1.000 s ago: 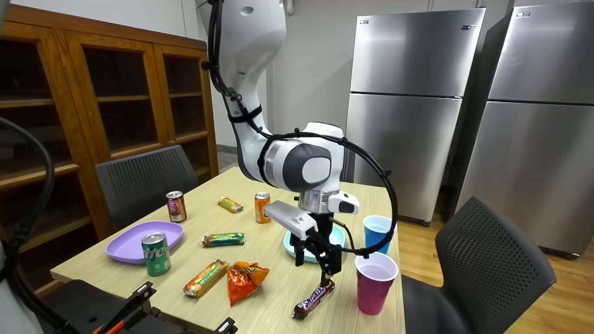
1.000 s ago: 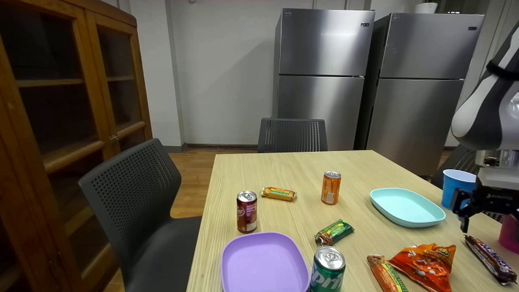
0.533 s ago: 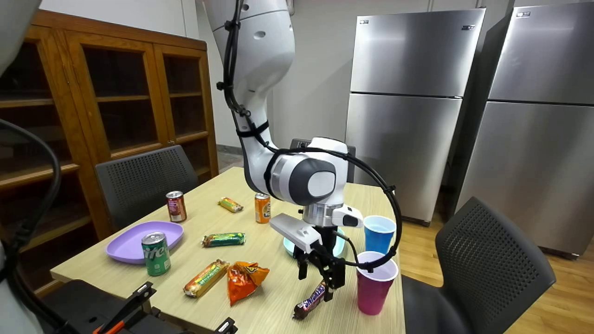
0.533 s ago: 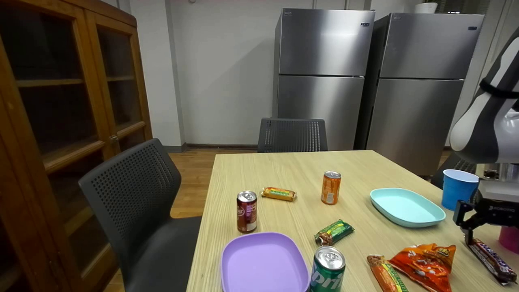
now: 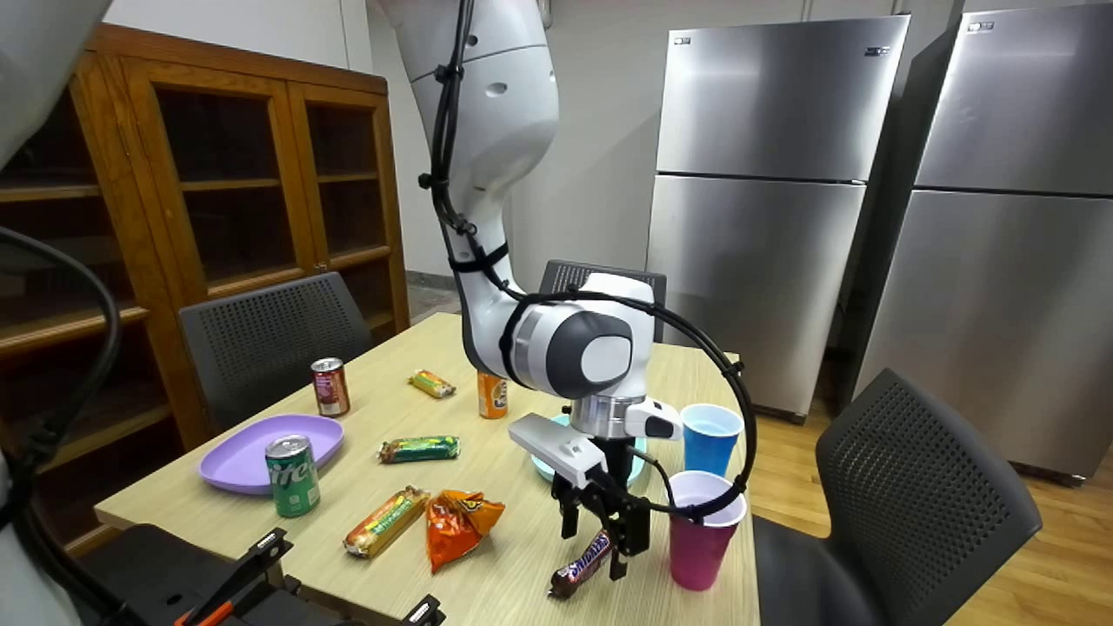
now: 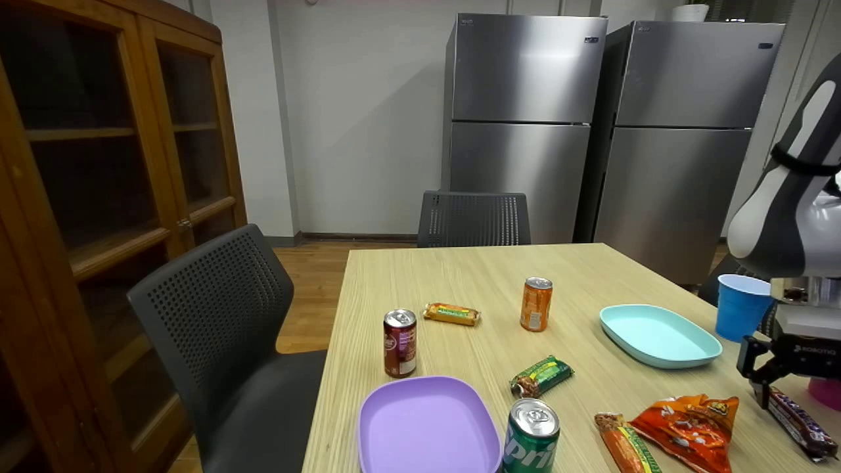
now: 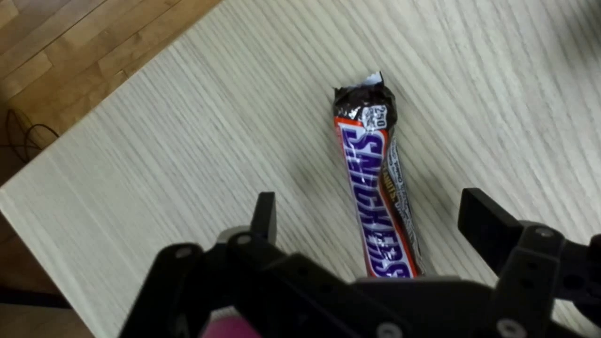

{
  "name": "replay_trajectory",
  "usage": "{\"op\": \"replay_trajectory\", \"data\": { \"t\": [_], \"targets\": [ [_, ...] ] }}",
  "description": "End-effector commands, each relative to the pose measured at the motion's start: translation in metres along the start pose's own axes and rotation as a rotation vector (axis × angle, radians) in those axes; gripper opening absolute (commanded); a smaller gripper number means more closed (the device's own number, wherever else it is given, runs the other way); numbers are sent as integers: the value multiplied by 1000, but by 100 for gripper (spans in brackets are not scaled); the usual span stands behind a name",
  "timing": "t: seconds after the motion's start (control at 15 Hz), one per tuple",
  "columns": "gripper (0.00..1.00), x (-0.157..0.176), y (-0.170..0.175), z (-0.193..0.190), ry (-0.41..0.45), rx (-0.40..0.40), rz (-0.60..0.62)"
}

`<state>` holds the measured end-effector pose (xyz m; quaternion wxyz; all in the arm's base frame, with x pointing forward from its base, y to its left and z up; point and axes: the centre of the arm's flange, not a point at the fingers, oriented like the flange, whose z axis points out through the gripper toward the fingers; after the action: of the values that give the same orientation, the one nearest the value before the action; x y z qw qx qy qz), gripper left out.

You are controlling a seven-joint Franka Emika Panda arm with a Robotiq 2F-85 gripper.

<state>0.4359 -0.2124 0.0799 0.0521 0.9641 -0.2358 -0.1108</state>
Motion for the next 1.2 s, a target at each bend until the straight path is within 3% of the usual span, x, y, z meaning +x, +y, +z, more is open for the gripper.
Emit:
{"op": "replay_trajectory", "data": {
  "t": [0.0, 0.07, 0.2, 0.73, 0.8, 1.13],
  "targets": [
    [100, 5, -2, 2, -7, -27, 5],
    [75, 5, -2, 5, -8, -28, 2],
    [66, 7, -2, 7, -14, -28, 6],
    [3, 9, 0, 2, -7, -19, 4],
    [0, 8, -1, 1, -4, -18, 1],
    [4, 0, -7, -6, -3, -16, -33]
  ]
}}
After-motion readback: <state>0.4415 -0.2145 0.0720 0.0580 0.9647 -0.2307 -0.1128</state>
